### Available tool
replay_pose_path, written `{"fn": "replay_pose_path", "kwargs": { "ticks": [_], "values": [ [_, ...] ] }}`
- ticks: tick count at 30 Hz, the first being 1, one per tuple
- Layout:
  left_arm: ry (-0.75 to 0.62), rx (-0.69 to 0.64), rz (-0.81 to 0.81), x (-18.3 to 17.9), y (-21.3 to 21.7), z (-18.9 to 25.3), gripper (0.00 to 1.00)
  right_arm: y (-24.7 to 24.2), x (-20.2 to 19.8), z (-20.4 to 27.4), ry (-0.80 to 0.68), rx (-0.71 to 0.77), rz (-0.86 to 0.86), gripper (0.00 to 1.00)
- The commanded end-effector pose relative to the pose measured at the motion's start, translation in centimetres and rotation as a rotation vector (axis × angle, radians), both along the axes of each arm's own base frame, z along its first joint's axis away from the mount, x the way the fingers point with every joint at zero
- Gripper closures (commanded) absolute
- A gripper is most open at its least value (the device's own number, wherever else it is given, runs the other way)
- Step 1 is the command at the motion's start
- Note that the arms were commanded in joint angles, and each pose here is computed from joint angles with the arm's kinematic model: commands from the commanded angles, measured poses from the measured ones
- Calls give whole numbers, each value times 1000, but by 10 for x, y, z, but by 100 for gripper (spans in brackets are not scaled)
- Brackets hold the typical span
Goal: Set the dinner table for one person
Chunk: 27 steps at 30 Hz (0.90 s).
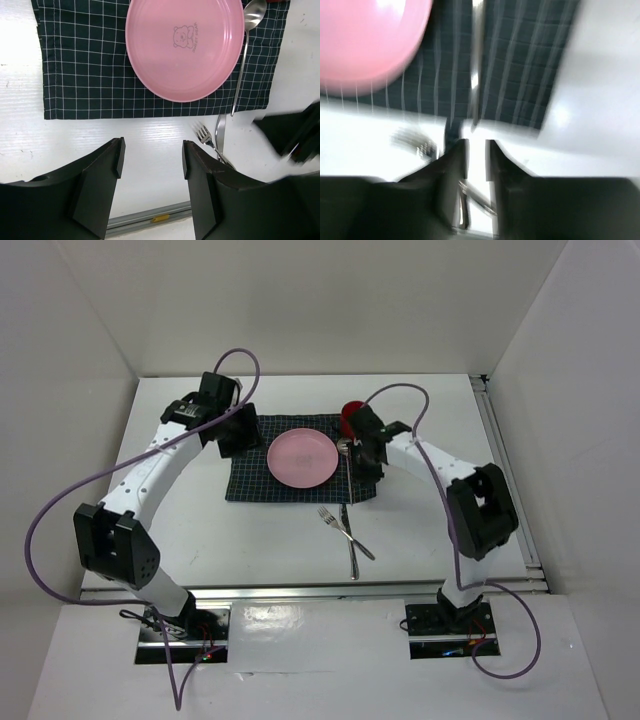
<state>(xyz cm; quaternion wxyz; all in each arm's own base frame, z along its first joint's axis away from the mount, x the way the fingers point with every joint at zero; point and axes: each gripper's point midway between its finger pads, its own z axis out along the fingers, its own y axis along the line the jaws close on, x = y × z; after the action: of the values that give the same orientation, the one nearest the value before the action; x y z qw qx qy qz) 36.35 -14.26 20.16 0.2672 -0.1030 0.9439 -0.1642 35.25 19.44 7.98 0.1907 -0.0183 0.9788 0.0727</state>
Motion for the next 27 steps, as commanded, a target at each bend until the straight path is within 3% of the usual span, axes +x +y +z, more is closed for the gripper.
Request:
{"fn": "replay_pose_path", "kwargs": {
  "ticks": [1,2,5,7,16,20,27],
  "values": [
    [-60,-11,-29,-1,-2,16,34,33,-56,6,-59,28,208,56],
    [-68,-19,-21,0,-3,20,34,43,-64,14,-110,61,263,50],
    [-78,-22,-21,3,-3,22,34,49,-103,-10,-60,39,354,42],
    [-78,-22,-21,3,-3,22,36,56,-116,-18,-32,33,395,43],
    [-69,-10,-15,-3,0,17,36,54,-102,-51,-34,-139,390,42],
    [-60,-8,-15,-3,0,13,36,51,-103,-60,-28,-155,413,52],
    [-69,-10,-15,1,-1,17,36,41,-107,-45,-31,-182,404,89]
  ]
}}
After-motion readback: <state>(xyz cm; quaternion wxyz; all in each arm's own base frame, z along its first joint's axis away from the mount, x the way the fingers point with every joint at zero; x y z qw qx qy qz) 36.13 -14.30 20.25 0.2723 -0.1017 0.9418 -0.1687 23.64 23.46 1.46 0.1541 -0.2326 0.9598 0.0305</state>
